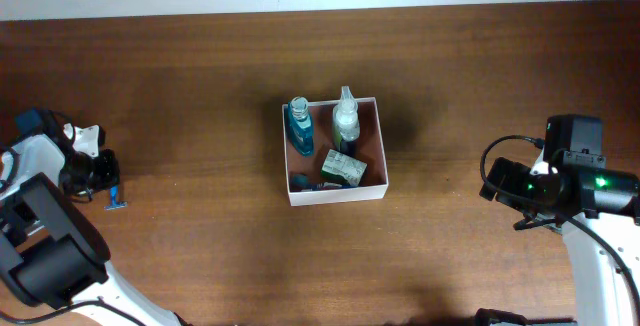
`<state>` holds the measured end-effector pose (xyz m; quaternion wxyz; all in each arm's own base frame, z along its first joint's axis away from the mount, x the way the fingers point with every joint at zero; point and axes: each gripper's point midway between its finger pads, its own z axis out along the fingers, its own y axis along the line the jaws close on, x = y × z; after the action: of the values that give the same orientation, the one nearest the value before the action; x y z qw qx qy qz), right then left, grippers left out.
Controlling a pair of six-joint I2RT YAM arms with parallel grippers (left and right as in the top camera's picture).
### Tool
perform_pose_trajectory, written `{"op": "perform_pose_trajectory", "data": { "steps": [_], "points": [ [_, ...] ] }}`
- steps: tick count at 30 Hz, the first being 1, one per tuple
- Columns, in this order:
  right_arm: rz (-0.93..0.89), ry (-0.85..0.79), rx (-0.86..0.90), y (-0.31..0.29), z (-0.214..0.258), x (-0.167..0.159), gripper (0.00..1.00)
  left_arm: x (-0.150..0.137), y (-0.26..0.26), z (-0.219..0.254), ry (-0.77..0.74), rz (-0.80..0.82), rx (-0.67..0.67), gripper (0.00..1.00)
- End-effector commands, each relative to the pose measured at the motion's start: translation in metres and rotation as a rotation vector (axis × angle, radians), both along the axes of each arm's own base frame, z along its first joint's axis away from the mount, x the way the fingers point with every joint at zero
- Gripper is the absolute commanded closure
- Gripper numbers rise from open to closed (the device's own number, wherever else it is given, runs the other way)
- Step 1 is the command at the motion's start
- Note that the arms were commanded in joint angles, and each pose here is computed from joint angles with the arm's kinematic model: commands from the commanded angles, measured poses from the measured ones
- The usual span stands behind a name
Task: Pack container
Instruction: 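Lower the left gripper and grasp the blue razor handle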
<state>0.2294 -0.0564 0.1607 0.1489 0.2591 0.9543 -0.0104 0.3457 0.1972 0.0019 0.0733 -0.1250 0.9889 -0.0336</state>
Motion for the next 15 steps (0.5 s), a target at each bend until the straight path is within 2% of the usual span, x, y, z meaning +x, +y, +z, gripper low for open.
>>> {"op": "perform_pose_trajectory", "data": {
  "steps": [1,6,10,13,15],
  "points": [
    [-0.003,0.004,-0.003,-0.002,-0.002,-0.001,0.02,-0.002,-0.001,-0.004,0.012,0.000,-0.011,0.88],
    [-0.004,0.004,-0.003,-0.002,-0.002,-0.001,0.02,-0.002,-0.002,-0.004,0.016,0.016,-0.017,0.97],
    [-0.003,0.004,-0.003,-0.002,-0.001,-0.001,0.02,0.002,-0.005,0.008,-0.015,0.032,-0.019,1.00],
    [-0.003,0.004,-0.003,-0.002,-0.002,-0.001,0.02,0.014,-0.012,0.036,-0.087,0.007,0.003,1.00],
    [-0.004,0.004,-0.003,-0.002,-0.002,-0.001,0.02,0.029,-0.028,0.076,-0.190,-0.042,0.029,1.00]
  ]
}}
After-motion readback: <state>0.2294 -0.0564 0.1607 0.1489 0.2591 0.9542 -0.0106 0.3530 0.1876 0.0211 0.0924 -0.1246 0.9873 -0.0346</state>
